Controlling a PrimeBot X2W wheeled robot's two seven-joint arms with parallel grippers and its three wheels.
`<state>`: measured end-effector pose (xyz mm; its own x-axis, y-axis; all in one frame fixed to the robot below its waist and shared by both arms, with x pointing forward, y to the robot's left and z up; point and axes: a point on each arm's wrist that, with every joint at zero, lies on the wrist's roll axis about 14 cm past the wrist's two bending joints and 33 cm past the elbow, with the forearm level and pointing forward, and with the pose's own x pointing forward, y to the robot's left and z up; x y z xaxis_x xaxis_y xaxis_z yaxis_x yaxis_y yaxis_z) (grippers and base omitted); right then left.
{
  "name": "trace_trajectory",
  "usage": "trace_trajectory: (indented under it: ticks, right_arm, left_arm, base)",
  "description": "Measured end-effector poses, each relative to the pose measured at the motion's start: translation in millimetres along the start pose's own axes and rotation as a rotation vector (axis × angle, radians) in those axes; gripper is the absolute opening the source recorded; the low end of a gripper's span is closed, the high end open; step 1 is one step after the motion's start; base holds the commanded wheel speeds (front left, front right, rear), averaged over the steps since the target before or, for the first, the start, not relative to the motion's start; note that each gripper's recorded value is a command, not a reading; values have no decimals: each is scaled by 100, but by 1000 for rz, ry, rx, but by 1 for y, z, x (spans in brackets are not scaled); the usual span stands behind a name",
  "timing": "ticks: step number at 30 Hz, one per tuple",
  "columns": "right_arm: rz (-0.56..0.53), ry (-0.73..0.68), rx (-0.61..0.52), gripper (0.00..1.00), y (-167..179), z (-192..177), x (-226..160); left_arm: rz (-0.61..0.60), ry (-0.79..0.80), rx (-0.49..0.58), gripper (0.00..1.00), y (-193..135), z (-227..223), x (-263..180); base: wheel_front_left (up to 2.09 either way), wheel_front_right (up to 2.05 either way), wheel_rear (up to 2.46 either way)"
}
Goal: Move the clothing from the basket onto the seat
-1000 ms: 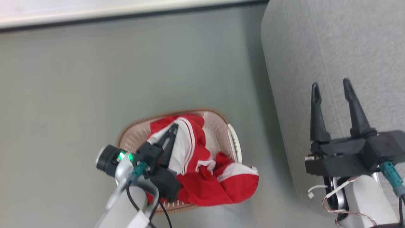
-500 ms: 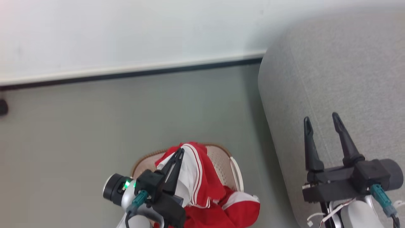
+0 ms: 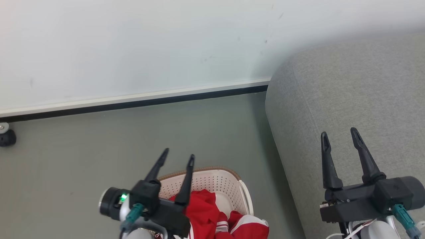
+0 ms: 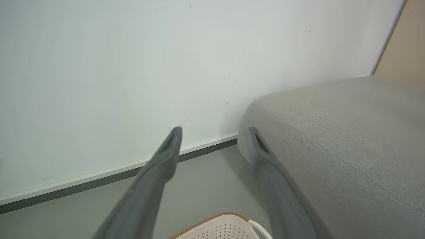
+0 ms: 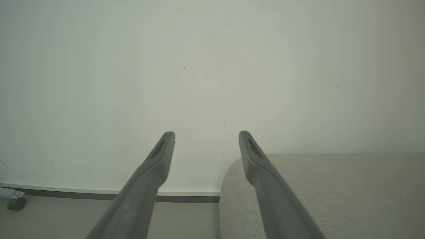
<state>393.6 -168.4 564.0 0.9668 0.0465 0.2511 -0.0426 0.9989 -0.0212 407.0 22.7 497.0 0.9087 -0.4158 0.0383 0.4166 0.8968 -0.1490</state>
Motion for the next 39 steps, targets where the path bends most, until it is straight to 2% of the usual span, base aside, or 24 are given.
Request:
trace_trajectory:
  ticks: [9,20,30,39]
  right_arm:
    - [-22,9,-7,100,-7,1,-14]
    - [-35,25,-17,100,-13,-1,-30]
    - [-51,25,-26,100,-18,1,-37]
    - [-57,38,-26,100,-20,-2,-42]
  left_arm:
    - [137,-36,29,100,41,14,-11]
    - [280,-29,23,100,81,12,-46]
    - [346,-11,24,100,95,6,-74]
    - [368,-21,22,100,98,9,-78]
  base:
    - [0,0,0]
    - [0,0,0]
    - [0,0,0]
    - [0,0,0]
